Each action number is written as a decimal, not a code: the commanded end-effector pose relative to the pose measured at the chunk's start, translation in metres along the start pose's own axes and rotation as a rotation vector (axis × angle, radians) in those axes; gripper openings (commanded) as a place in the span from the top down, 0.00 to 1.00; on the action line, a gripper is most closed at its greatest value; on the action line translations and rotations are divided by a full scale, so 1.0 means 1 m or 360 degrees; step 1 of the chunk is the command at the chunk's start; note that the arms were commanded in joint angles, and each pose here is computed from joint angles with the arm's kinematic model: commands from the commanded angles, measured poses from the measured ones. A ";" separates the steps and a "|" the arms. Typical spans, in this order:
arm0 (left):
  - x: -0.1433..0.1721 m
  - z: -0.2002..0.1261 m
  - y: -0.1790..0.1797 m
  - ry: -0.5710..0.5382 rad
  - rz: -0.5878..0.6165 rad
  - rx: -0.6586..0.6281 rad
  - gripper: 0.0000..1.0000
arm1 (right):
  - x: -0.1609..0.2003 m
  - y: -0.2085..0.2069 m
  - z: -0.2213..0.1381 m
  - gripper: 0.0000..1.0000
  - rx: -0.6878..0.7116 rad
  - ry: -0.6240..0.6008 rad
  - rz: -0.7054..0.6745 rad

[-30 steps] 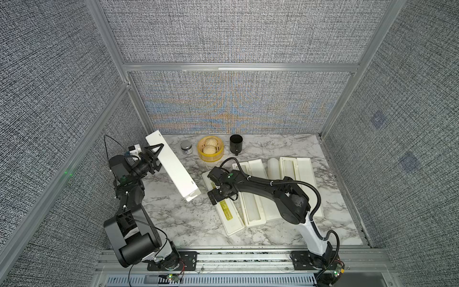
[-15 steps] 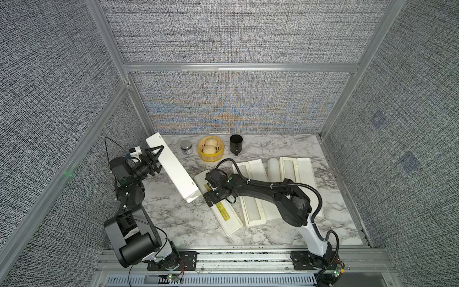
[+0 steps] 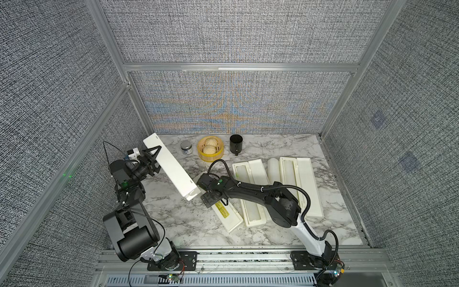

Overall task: Put plastic wrap rolls into dispensers
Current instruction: Place the lid at the center of the board, then place the plastic wrap cutting box at the center of the board.

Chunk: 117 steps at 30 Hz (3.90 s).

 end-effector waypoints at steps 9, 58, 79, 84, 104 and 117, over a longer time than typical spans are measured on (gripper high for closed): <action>0.005 -0.002 -0.012 0.0011 0.0084 0.0035 0.29 | 0.027 -0.011 -0.001 0.13 0.0168 0.0161 -0.0120; 0.125 0.105 0.011 0.0788 0.0248 -0.0003 0.25 | -0.068 -0.039 -0.206 0.46 -0.1931 -0.0964 0.0637; 0.123 0.099 0.006 0.0693 0.0397 -0.0266 0.00 | -0.047 -0.070 -0.186 1.00 -0.1685 -0.0903 0.0880; 0.110 0.089 -0.003 0.0552 0.0430 -0.0361 0.00 | -0.044 -0.063 -0.174 1.00 -0.1674 -0.0828 0.0903; 0.084 0.023 -0.006 0.0045 0.0655 -0.0865 0.00 | -0.046 0.017 -0.093 1.00 -0.1205 -0.0326 0.0941; 0.077 0.007 0.019 -0.0077 0.0625 -0.0994 0.02 | -0.036 0.053 -0.045 1.00 -0.0871 -0.0065 0.1002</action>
Point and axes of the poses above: each gripper's point midway between its finger pads, its own z axis out along the fingers, its own y axis along the line the jaws close on, x = y × z, the point moved 5 cm from there along -z, back along the fingers, and after that the axes turned 14 degrees about -z, right-handed, at the moved point
